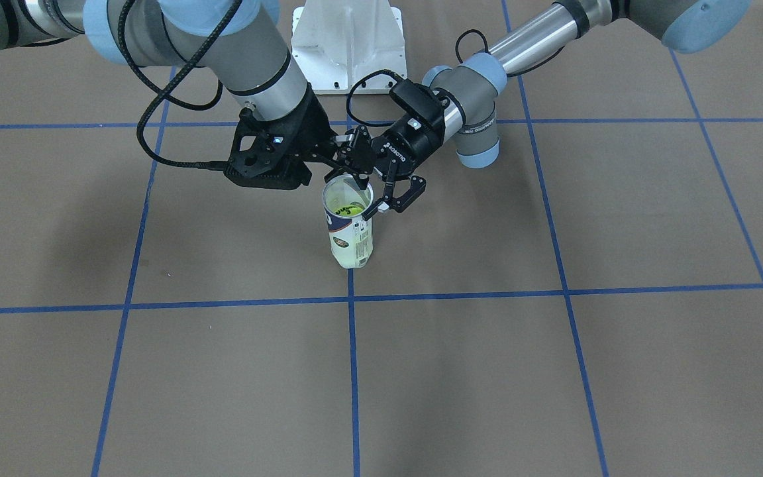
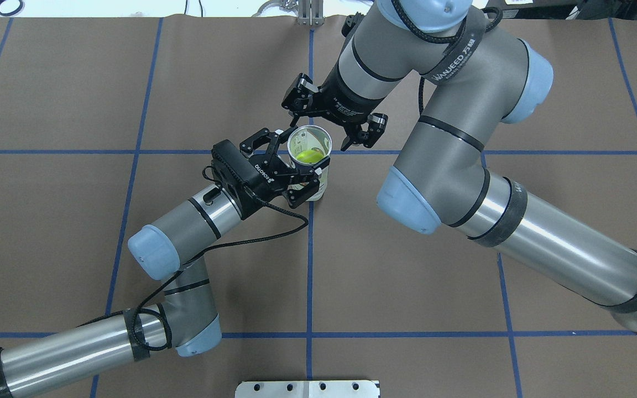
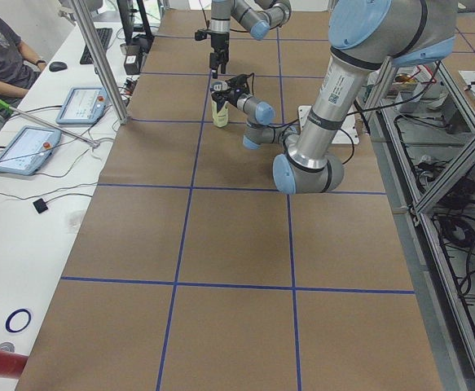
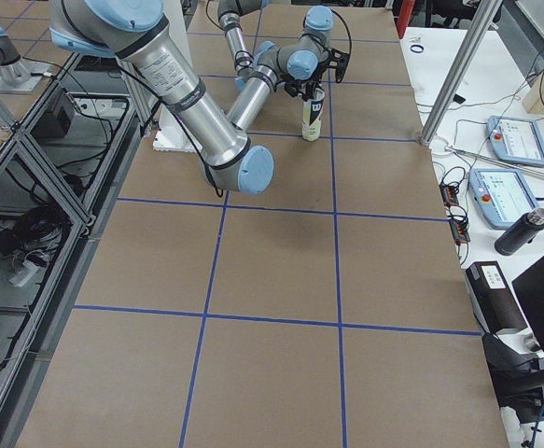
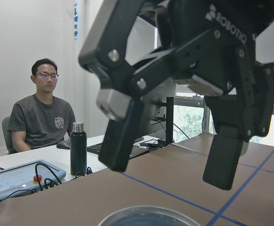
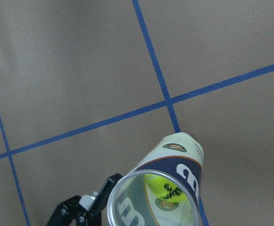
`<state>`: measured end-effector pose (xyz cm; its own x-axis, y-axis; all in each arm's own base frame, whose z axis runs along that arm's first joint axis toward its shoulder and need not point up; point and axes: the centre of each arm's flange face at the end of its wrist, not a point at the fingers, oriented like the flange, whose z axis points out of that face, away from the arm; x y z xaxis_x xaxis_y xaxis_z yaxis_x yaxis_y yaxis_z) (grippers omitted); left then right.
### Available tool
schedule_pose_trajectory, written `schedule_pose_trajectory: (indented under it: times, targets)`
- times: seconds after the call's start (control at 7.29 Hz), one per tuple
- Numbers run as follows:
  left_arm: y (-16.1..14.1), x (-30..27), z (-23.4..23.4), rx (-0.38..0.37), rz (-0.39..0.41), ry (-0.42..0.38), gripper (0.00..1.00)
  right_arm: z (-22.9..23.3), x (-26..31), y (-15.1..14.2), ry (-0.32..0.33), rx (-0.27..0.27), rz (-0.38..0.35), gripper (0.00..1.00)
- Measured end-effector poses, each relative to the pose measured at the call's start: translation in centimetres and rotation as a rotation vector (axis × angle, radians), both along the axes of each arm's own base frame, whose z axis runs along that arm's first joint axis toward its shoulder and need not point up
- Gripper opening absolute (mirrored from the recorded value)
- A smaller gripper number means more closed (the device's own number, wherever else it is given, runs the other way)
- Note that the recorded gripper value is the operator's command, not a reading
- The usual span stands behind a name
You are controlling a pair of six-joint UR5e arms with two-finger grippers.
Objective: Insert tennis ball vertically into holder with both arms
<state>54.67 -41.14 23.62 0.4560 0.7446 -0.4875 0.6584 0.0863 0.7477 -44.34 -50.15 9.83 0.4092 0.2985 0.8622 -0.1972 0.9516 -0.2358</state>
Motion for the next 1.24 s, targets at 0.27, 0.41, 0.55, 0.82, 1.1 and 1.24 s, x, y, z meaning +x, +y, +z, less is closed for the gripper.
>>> schedule_pose_trajectory:
  times: [0.27,0.41,0.55,0.82,1.1,1.24]
  targets:
    - [0.0,0.0,0.0,0.000,0.000,0.000,0.91,0.5,0.7,-0.5,0.004,0.001,0.006,0.97]
    - [0.0,0.0,-0.1,0.000,-0.001,0.002,0.96,1.4,1.6,-1.2,0.011,-0.004,0.016,0.97]
    - [-0.1,-0.2,-0.1,-0.003,-0.009,0.005,0.99,2.2,2.5,-1.9,0.018,-0.008,0.028,0.97]
    - [-0.1,-0.7,0.0,-0.008,-0.024,0.016,0.99,4.1,4.5,-3.2,0.036,0.000,0.040,0.97]
    - [1.3,-4.4,1.9,-0.006,-0.027,0.032,0.99,8.4,7.5,-4.2,0.079,0.058,0.026,0.97]
    - [2.5,-7.6,3.2,-0.003,-0.028,0.043,0.99,11.2,9.2,-4.8,0.111,0.097,0.012,0.97]
